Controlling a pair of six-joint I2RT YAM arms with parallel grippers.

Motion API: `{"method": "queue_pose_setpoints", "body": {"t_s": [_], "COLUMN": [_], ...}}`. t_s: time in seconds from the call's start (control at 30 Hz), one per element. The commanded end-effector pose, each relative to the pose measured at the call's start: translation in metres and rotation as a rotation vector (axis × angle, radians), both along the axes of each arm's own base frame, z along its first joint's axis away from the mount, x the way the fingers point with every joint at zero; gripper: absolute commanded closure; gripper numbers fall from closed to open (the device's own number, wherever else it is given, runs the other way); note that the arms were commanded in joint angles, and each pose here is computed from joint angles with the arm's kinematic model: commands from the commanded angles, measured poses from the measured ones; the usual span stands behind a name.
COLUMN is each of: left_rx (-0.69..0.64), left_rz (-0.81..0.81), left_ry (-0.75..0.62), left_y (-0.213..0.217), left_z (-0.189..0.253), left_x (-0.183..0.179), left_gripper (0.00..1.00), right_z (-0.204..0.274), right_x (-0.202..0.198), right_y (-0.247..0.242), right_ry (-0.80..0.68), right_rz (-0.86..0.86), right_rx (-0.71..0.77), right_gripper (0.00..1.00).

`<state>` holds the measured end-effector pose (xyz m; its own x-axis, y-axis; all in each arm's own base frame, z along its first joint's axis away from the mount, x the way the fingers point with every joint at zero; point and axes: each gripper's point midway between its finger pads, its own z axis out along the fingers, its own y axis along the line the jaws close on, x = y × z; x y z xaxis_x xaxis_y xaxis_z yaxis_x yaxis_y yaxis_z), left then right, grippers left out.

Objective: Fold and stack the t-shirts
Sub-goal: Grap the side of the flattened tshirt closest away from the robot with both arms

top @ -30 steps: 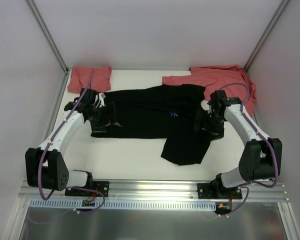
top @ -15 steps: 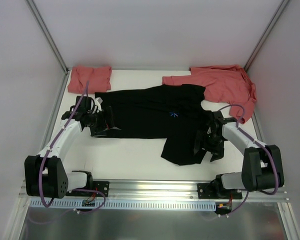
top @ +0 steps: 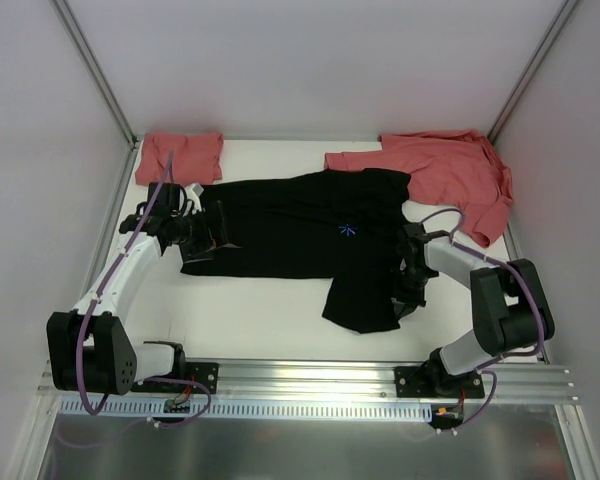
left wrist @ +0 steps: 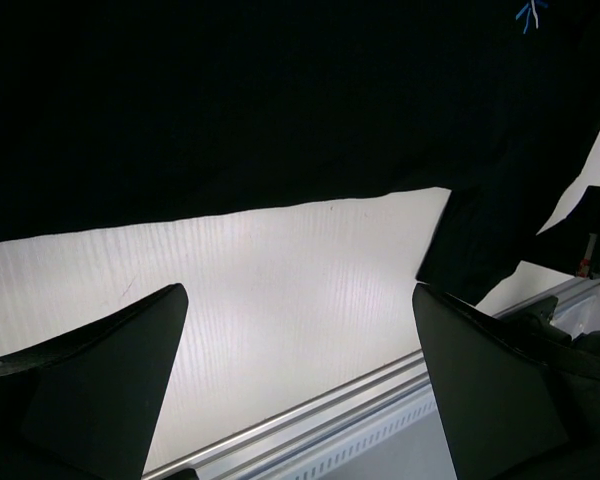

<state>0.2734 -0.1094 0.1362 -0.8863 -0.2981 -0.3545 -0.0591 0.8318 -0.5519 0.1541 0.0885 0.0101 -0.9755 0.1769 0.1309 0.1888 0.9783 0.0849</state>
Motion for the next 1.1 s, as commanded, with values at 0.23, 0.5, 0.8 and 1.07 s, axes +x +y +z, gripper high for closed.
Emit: {"method": "queue_pose_setpoints", "body": {"t_s": [0.23,0.5,0.8,1.07], "left_rx": [-0.021,-0.022,-0.017,-0.029], "left_rz": [0.0,-0.009,-0.011,-0.015], "left_ry": [0.012,0.015,0.022,0.04], "left_y": [-0.003,-0.004,-0.003,-0.005], "left_z": [-0.001,0.001,0.001,-0.005], "left_x": [-0.001,-0.002,-0.004,-0.006], "left_gripper": [0.01,0.01,0.01,0.01], "right_z": [0.047,0.073,0.064,0.046], "right_x": [0.059,0.113,0.101,0.051], "right_y": [0.011,0.009,0.001,-0.005], "right_ry": [-0.193,-0.255,-0.214,-0.171], "right_rz": [0.044,0.074,0.098,0.067], "right_rx": [-0.003,-0.046,-0.074,-0.051], "right_gripper": [1.0,0.99,0.2,0.32]}}
